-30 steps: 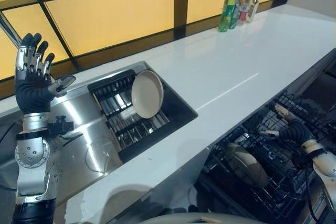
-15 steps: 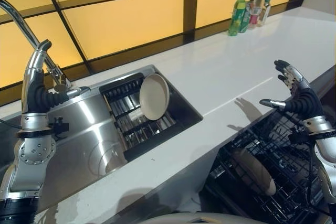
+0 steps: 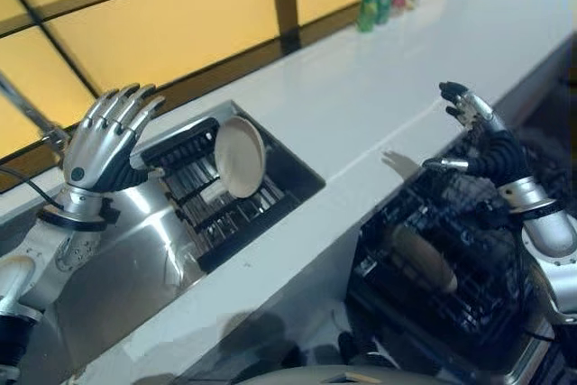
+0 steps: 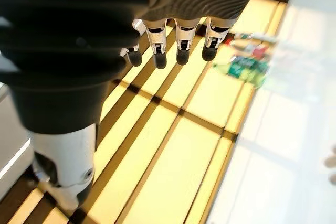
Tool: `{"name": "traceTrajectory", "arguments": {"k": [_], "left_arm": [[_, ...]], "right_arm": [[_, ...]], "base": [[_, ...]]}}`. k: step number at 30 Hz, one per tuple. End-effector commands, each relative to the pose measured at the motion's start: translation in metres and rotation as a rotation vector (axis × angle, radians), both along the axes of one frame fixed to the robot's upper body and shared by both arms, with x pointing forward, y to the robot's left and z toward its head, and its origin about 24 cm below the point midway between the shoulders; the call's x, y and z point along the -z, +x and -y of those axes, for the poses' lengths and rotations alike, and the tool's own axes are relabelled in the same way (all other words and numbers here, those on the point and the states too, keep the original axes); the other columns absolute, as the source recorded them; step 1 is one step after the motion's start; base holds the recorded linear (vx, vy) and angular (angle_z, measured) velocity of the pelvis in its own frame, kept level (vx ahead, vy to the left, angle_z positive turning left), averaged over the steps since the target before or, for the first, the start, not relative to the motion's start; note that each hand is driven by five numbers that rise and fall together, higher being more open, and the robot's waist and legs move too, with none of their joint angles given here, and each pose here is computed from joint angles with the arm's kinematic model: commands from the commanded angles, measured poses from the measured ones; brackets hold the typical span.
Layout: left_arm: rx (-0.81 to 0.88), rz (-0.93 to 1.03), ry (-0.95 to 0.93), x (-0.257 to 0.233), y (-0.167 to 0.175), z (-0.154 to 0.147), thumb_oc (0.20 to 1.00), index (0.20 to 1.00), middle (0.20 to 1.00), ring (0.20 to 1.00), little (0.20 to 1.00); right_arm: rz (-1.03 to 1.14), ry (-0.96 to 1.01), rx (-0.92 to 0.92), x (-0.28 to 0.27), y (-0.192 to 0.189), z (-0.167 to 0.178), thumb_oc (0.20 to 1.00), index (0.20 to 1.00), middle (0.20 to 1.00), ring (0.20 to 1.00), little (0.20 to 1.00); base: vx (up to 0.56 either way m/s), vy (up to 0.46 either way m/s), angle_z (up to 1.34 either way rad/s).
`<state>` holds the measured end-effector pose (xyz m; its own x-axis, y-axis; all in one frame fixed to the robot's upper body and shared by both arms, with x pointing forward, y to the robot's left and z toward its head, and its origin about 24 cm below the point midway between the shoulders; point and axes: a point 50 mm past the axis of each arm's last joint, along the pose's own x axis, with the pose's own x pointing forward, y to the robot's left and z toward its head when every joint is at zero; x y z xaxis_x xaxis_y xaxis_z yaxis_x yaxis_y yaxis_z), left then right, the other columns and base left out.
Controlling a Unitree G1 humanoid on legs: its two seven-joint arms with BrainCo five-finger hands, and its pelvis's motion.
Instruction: Pick up plates and place into dishwasher.
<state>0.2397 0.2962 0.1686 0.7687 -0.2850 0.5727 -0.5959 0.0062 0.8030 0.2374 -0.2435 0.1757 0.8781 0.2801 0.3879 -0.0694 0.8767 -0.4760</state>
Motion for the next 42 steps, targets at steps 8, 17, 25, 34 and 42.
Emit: {"name": "traceTrajectory", "arguments": {"k": [8,17,25,34,42], "left_arm": [[-0.049,0.100,0.062,0.012,0.011,-0.001,1.000,1.000,1.000,1.000,1.000],[-0.041,0.108,0.187,0.016,0.029,0.007,1.000,1.000,1.000,1.000,1.000],[-0.070,0.081,0.305,0.002,0.049,0.006,1.000,1.000,1.000,1.000,1.000],[-0.141,0.042,0.387,-0.014,0.069,0.003,1.000,1.000,1.000,1.000,1.000],[-0.234,-0.056,0.435,-0.020,0.077,-0.008,1.000,1.000,1.000,1.000,1.000]], "right_arm": [[0.058,0.010,-0.049,-0.016,-0.007,0.008,1.000,1.000,1.000,1.000,1.000],[0.086,-0.024,-0.066,-0.027,0.002,0.005,1.000,1.000,1.000,1.000,1.000],[0.143,-0.043,-0.085,-0.039,0.010,-0.003,1.000,1.000,1.000,1.000,1.000],[0.196,-0.055,-0.088,-0.050,0.018,-0.016,1.000,1.000,1.000,1.000,1.000],[0.226,-0.061,-0.085,-0.054,0.020,-0.020,1.000,1.000,1.000,1.000,1.000]], "base": [[0.07,0.164,-0.06],[0.00,0.114,-0.13],[-0.06,0.081,-0.14],[-0.04,0.043,0.00],[-0.02,0.019,-0.03]]}}
